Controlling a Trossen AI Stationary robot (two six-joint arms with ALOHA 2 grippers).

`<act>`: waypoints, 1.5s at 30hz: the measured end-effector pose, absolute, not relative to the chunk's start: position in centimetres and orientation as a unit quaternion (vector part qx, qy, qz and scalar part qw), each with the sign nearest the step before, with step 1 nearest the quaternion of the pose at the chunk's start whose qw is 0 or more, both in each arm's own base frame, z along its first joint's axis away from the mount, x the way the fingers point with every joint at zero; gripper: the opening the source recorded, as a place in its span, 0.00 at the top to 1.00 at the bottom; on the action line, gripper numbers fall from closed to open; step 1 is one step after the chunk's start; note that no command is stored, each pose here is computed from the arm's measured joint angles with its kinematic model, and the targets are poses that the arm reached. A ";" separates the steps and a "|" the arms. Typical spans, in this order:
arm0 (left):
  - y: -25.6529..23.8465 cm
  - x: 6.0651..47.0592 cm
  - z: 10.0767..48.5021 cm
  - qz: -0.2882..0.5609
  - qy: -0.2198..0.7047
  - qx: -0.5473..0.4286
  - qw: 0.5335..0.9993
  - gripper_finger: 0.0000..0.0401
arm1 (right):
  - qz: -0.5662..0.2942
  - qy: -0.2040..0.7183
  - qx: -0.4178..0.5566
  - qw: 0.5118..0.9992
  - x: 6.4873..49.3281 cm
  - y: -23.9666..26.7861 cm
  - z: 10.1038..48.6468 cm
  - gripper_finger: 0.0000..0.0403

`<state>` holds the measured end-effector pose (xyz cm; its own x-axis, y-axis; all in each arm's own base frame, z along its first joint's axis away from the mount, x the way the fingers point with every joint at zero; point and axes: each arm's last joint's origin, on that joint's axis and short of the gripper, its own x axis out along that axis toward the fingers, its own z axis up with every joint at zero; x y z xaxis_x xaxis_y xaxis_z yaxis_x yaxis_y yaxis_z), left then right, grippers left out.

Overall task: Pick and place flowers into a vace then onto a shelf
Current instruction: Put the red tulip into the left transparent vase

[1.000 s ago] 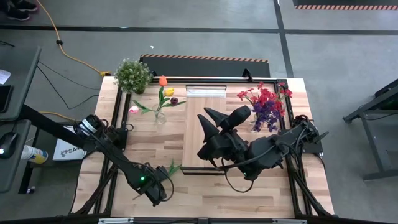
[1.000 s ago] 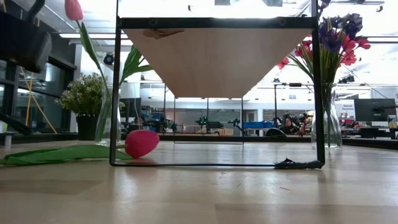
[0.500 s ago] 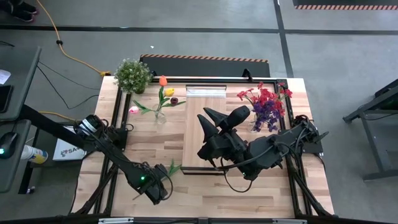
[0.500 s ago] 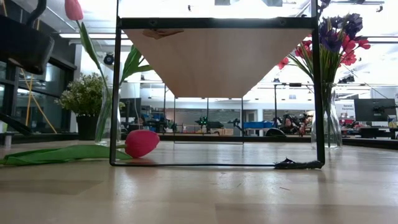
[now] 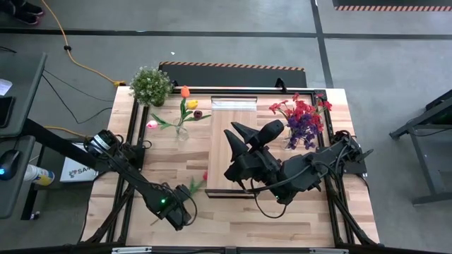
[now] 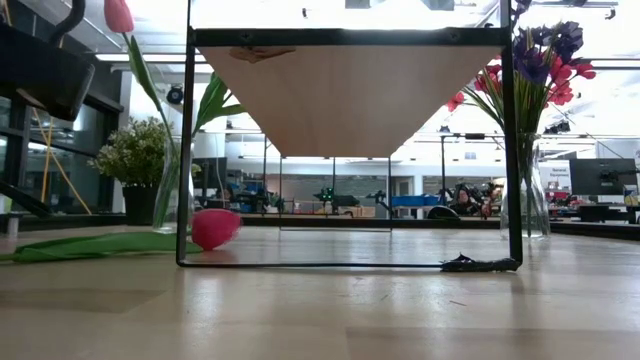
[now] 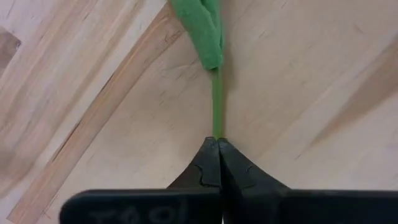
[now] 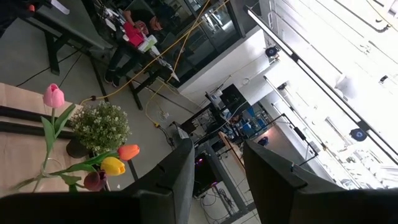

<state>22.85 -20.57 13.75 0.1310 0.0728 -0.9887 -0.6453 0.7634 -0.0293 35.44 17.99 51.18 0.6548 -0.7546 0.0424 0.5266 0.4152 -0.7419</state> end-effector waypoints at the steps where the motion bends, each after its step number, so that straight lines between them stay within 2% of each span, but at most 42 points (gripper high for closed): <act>1: -20.6 22.8 13.8 0.252 0.610 -0.235 0.714 0.95 | -0.387 0.151 -0.378 0.827 35.4 18.0 51.2 0.68; 4: -20.7 23.0 14.3 0.263 0.612 -0.237 0.708 0.92 | -0.387 0.151 -0.378 0.827 35.4 18.0 51.2 0.68; 7: -20.6 22.9 14.8 0.277 0.620 -0.211 0.703 0.95 | -0.387 0.151 -0.378 0.827 35.4 18.0 51.2 0.68; 15: -21.6 23.0 18.0 0.287 0.629 -0.181 0.699 0.95 | -0.387 0.154 -0.382 0.825 35.4 18.0 51.1 0.68; 22: -23.2 22.6 22.1 0.290 0.623 -0.171 0.706 0.95 | -0.386 0.154 -0.382 0.825 35.4 18.0 51.1 0.68; 29: -24.3 20.5 27.7 0.335 0.608 -0.159 0.702 0.95 | -0.384 0.158 -0.391 0.821 35.4 18.0 51.1 0.68; 38: -25.2 18.5 31.5 0.311 0.551 -0.238 0.737 0.95 | -0.381 0.155 -0.393 0.823 35.5 18.0 51.2 0.68; 45: -25.0 18.7 33.6 0.298 0.463 -0.251 0.796 0.95 | -0.383 0.158 -0.393 0.821 35.4 18.0 51.2 0.68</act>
